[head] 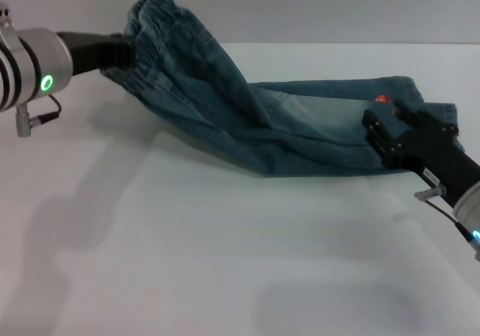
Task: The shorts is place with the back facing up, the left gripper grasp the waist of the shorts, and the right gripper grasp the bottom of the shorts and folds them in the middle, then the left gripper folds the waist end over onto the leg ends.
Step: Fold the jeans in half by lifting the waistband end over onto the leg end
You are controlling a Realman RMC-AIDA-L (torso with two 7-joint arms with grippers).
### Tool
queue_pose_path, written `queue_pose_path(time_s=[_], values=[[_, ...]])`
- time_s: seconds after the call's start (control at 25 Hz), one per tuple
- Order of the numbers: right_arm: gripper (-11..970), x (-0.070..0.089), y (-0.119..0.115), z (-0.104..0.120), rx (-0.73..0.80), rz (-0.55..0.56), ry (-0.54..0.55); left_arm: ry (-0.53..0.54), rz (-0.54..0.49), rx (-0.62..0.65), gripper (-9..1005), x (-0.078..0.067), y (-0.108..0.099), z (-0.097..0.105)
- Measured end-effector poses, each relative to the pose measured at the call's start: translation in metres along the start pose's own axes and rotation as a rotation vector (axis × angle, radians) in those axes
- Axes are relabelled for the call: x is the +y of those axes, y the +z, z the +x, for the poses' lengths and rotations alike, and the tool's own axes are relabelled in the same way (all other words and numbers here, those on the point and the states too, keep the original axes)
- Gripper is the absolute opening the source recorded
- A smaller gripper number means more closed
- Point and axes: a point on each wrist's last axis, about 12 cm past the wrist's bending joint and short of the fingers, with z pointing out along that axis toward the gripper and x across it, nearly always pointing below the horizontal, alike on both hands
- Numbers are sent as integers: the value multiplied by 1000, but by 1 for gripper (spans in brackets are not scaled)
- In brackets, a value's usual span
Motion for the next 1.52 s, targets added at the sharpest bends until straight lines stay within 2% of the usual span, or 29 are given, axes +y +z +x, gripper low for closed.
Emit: queue_pose_path(time_s=[0.08, 0.28, 0.6, 0.84, 1.28, 1.52], values=[[539, 0, 5, 0, 7, -9, 28, 7, 4, -14, 98, -2, -3, -3], [336, 9, 22, 1, 41, -69, 72, 20, 15, -32, 97, -7, -9, -9], [151, 37, 48, -8, 61, -198, -18, 55, 41, -57, 98, -18, -17, -18], [-1, 41, 62, -13, 71, -221, -47, 75, 59, -88, 97, -25, -26, -24], [-1, 52, 84, -28, 61, -274, -32, 111, 83, -134, 93, -35, -45, -35], [-1, 53, 96, -27, 86, -287, -49, 130, 105, -157, 93, -44, -54, -39]])
